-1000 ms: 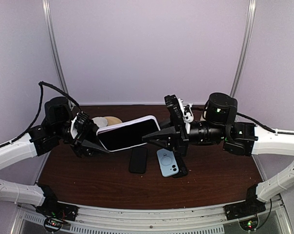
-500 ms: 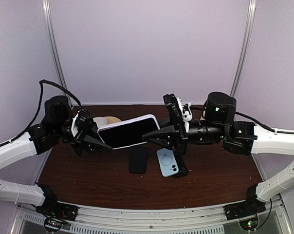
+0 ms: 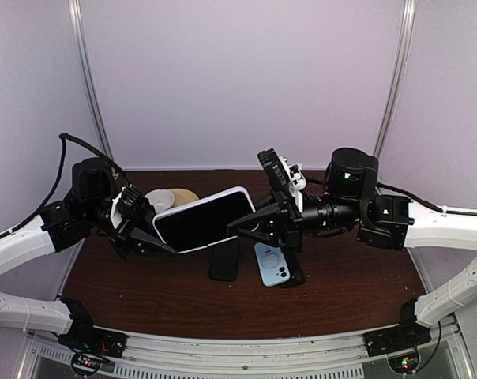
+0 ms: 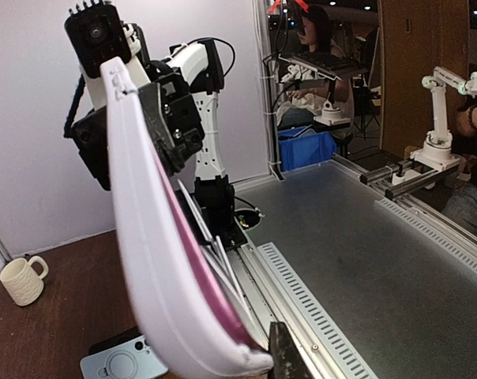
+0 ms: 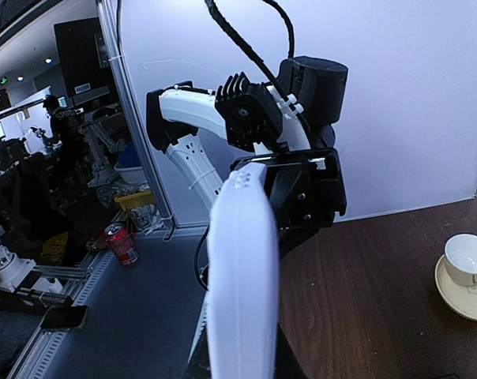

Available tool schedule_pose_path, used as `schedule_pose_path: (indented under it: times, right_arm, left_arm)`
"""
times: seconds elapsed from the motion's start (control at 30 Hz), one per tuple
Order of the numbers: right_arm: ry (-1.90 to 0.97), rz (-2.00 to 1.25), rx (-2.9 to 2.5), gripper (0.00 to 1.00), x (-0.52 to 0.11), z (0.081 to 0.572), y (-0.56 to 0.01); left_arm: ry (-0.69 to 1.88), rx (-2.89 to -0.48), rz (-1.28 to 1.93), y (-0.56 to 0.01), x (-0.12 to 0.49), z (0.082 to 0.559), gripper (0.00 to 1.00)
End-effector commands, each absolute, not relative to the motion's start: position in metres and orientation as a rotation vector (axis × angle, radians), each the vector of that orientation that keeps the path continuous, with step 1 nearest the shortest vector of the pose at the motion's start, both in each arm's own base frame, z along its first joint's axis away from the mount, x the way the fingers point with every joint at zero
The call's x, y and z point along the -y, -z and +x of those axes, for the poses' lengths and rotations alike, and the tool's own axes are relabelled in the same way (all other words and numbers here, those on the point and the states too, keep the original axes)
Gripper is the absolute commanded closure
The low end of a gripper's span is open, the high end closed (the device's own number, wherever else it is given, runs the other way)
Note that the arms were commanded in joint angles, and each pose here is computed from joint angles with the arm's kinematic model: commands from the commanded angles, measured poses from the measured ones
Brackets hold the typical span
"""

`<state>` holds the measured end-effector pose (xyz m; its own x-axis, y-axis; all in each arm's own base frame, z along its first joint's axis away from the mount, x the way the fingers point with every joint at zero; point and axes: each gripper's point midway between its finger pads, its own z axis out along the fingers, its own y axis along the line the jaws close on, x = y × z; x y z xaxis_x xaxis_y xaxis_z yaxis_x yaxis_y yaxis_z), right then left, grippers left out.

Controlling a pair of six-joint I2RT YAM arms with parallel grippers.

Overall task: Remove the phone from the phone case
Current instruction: Remove the phone from the bottom left corner of the phone case.

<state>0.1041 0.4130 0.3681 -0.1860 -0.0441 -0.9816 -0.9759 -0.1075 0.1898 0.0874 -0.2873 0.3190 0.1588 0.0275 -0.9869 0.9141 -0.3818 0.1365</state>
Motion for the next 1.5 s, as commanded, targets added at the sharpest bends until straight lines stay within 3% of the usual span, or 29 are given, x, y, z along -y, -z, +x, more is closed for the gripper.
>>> schedule_pose_path:
  times: [0.0,0.57,0.97,1.2,1.47]
  right_arm:
    - [-1.609,-1.261,-1.198,1.00,-0.406,0.079,-0.403]
    - [-1.901,-1.261,-1.220,1.00,-0.420,0.067,-0.402]
    - [-1.946,-1.284,-1.274,1.00,-0.422,0.055,-0.392]
    - [-1.803,-1.286,-1.348,1.00,-0.423,0.063,-0.380]
    - [-1.655,-1.366,-1.362,1.00,-0.415,0.064,-0.368]
  left_arm:
    - [1.408,-0.620,1.699,-0.340,0.272,0.046,0.89]
    - [1.362,-0.519,1.746,-0.331,0.263,0.032,0.90]
    - [1.181,-0.595,1.696,-0.327,0.278,0.057,0.95]
    - [1.127,-0.659,1.646,-0.330,0.283,0.070,0.83]
    - [1.053,-0.844,1.536,-0.335,0.298,0.105,0.79]
